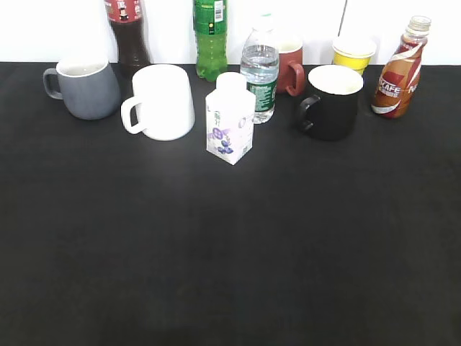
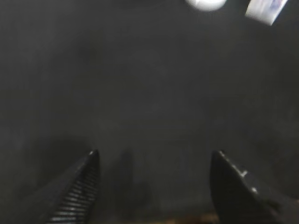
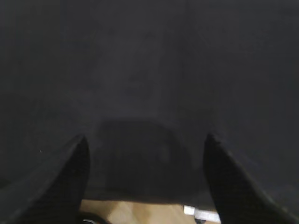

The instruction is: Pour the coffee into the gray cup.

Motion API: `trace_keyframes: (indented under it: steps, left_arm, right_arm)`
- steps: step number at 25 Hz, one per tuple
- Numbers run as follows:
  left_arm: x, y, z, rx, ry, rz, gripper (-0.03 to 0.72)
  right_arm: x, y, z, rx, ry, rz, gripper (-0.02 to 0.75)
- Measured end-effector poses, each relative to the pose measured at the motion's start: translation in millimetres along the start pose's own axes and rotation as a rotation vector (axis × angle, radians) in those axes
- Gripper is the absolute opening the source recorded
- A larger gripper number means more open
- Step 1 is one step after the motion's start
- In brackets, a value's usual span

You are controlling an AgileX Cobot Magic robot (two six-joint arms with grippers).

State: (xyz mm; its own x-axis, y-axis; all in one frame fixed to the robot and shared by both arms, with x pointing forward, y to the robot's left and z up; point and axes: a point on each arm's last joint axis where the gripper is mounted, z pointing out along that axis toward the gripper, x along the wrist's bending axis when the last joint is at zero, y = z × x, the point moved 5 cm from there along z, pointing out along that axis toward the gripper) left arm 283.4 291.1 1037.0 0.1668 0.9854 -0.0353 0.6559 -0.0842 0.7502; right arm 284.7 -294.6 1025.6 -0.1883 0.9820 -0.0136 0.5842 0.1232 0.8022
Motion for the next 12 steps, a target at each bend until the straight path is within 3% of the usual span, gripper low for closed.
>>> trace_keyframes:
  steps: [2,12]
  left_arm:
    - [0.4,-6.9,7.8,0.033,0.001,-0.001,0.554]
    - [2.4,4.1,16.2,-0.065,0.014,0.006,0.552]
  right_arm:
    - [0.6,3.7,1.7,-0.031,0.004,-0.012,0.589]
    - [4.8,6.6,7.1,-0.068,0.032,-0.006,0.589]
